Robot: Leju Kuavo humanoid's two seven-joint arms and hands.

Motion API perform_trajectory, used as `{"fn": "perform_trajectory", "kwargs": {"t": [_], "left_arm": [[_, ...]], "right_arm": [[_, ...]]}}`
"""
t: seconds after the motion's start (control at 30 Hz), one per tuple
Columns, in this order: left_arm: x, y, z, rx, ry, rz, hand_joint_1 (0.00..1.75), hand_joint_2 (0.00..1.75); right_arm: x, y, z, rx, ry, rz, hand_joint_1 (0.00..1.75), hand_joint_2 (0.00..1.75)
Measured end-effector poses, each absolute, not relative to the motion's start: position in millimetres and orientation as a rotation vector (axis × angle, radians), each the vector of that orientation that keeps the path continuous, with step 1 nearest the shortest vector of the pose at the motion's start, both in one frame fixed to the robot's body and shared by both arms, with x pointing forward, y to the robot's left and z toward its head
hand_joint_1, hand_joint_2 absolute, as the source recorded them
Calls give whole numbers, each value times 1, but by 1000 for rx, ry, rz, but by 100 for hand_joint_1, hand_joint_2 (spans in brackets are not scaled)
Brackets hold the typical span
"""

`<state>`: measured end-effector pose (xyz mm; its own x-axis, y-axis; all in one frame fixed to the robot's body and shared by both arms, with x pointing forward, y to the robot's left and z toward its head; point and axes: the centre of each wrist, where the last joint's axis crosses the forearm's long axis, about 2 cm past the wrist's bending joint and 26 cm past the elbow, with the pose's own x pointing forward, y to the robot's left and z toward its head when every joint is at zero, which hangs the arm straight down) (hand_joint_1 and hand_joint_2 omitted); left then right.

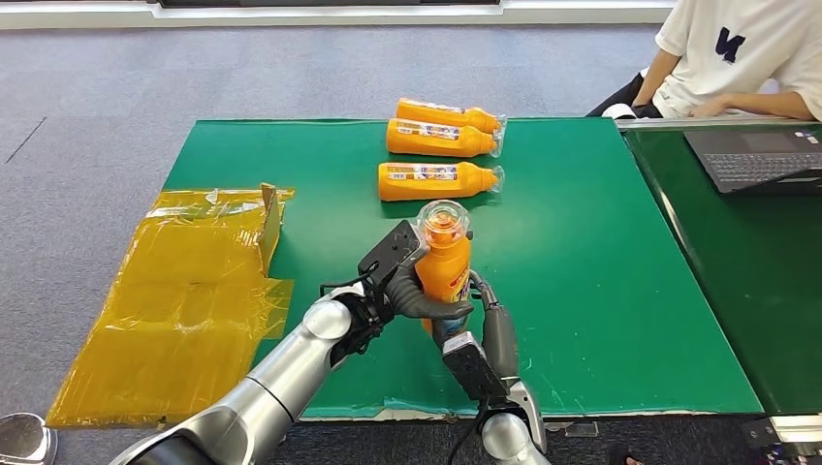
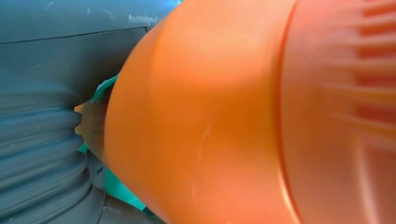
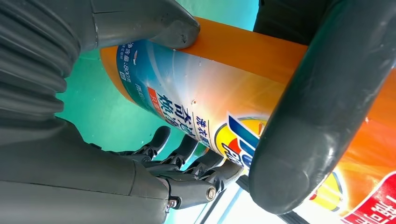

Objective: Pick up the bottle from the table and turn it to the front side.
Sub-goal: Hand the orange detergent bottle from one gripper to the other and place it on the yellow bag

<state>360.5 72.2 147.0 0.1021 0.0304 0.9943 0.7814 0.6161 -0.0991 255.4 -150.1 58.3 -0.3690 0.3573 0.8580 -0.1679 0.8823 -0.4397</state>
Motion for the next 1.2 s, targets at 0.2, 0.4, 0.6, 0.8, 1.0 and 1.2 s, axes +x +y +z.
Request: {"fn": "perform_trajectory", "kwargs": {"t": [0.2,0.4,0.6,0.8,1.0,1.2], "left_arm": [[361,71,148,-775,-1361,-639,50,175],[362,67,151,-776,-1362,-670,175,175],[362,65,152,-775,-1376,-694,175,175],[364,64,155,-744,-1408,-722,175,175],[364,64,156,-731,-1422,-724,175,175],[365,64,157,-716,-1436,-723,175,175]], "right_arm": [[255,-150,58,-138,-1871,552,175,175],[255,-152,57,-144,-1870,547,175,175],[255,-152,57,-148,-1869,545,175,175],[254,-154,59,-161,-1876,551,175,175],[255,-154,60,-163,-1877,552,175,175],[257,-154,62,-171,-1879,560,89,175]]}}
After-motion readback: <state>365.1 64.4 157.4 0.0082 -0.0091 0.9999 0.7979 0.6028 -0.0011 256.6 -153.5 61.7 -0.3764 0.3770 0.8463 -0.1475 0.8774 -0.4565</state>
